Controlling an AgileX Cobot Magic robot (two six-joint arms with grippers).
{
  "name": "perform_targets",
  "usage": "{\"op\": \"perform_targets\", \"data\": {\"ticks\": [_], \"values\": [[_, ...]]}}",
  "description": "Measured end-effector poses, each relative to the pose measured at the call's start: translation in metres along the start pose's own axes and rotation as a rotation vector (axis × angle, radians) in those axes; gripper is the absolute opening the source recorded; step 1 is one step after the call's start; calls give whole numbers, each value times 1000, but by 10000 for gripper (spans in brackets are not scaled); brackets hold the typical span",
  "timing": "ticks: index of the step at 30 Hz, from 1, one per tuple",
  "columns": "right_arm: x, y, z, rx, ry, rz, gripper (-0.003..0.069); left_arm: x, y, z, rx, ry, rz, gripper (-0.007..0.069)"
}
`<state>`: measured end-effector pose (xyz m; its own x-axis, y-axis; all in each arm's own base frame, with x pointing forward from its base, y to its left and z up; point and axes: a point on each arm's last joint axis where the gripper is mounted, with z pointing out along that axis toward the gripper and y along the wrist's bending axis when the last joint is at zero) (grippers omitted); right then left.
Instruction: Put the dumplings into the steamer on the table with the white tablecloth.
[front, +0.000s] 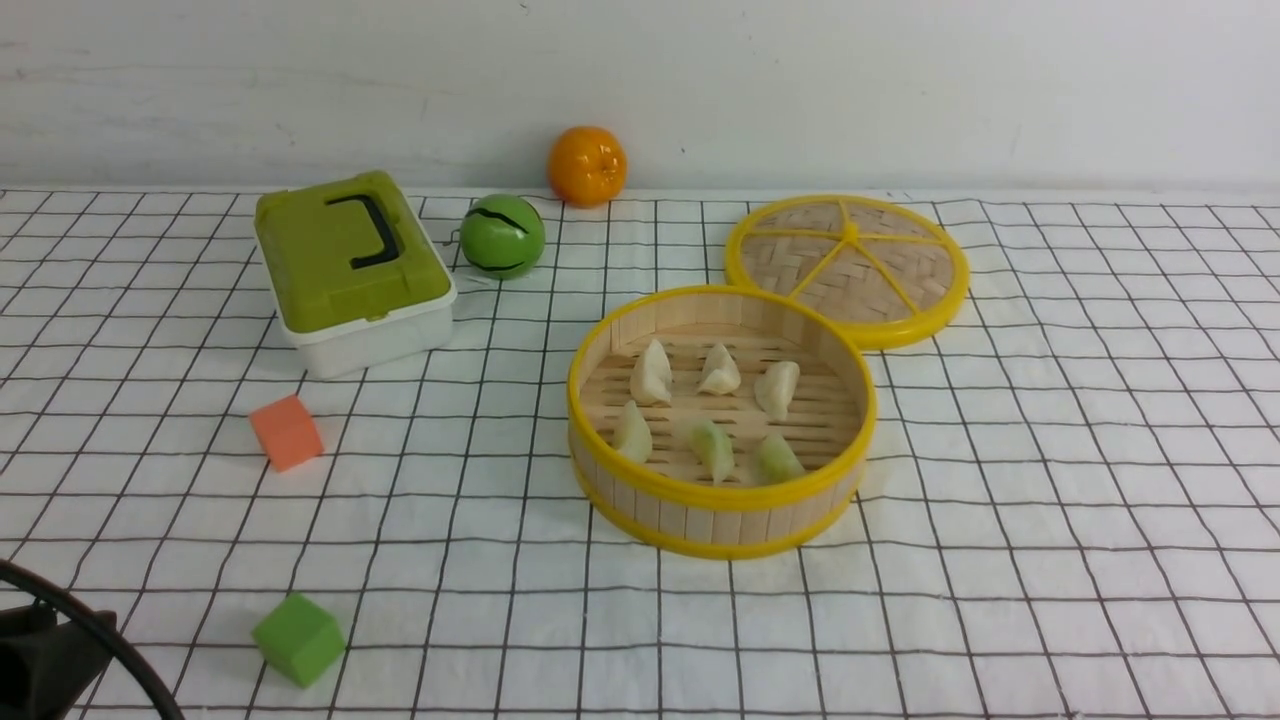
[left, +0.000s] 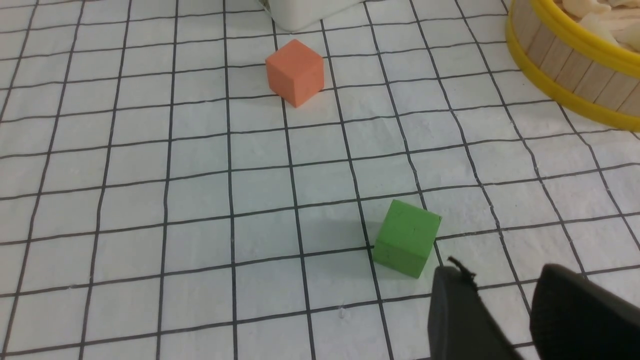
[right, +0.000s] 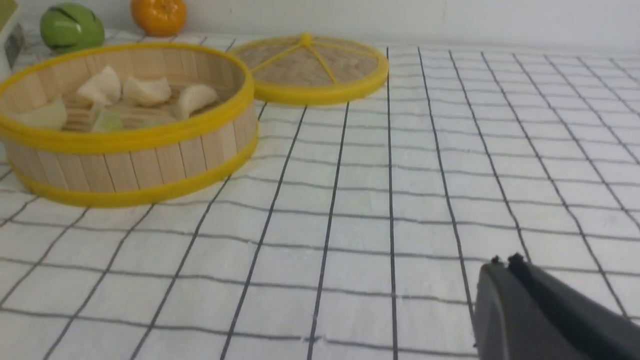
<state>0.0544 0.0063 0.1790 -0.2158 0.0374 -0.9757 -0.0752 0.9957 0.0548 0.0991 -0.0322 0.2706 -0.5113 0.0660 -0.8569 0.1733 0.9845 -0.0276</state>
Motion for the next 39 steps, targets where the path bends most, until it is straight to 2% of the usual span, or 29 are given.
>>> {"op": "perform_targets", "data": {"ticks": [3,11,35,39], "values": [[6,1,0,-7,72,20,-12,0,0,0,0,0,0,221],[7,1,-1,-7,99,116,-8,0,0,0,0,0,0,228],[7,1,-1,-6,102,119,14,1,1,-1,5,-10,-3,237],[7,1,-1,-6,102,119,20,10,11,-12,-19,-38,-24,237]]}}
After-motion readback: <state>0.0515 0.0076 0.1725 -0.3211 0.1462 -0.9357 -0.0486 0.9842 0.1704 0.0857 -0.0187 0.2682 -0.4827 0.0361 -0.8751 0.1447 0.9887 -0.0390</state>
